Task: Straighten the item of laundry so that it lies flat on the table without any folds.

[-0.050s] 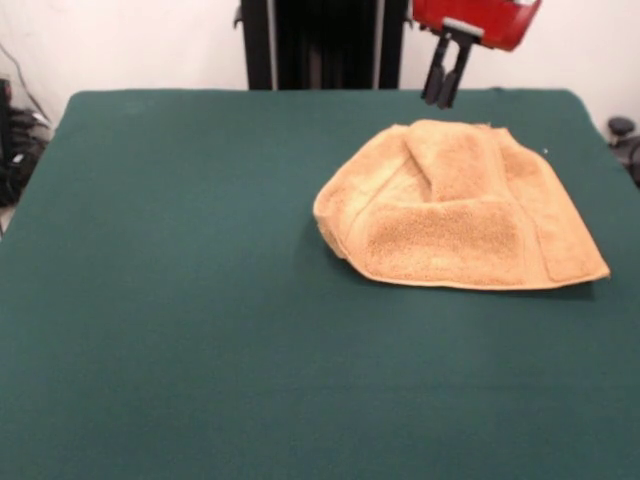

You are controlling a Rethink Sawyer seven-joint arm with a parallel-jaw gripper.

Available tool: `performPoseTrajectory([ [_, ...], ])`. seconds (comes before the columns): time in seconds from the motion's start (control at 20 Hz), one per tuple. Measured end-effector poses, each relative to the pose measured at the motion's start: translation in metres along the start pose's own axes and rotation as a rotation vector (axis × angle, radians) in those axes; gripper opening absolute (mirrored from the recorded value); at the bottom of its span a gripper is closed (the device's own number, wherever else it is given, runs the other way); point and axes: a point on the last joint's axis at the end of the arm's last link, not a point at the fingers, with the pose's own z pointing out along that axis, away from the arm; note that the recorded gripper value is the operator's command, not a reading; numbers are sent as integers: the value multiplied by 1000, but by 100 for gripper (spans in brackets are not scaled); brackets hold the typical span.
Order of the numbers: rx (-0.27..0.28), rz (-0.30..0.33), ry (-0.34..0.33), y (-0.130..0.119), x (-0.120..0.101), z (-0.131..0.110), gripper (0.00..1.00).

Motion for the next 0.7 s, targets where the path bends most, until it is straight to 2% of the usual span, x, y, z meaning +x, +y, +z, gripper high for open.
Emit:
performPoseTrajectory([
  [0.35, 16, -18, -9, -14, -6, 12, 0],
  [0.65, 52, -46, 7, -40, -4, 49, 0],
  [0.7, 58, -52, 17, -47, -2, 62, 0],
])
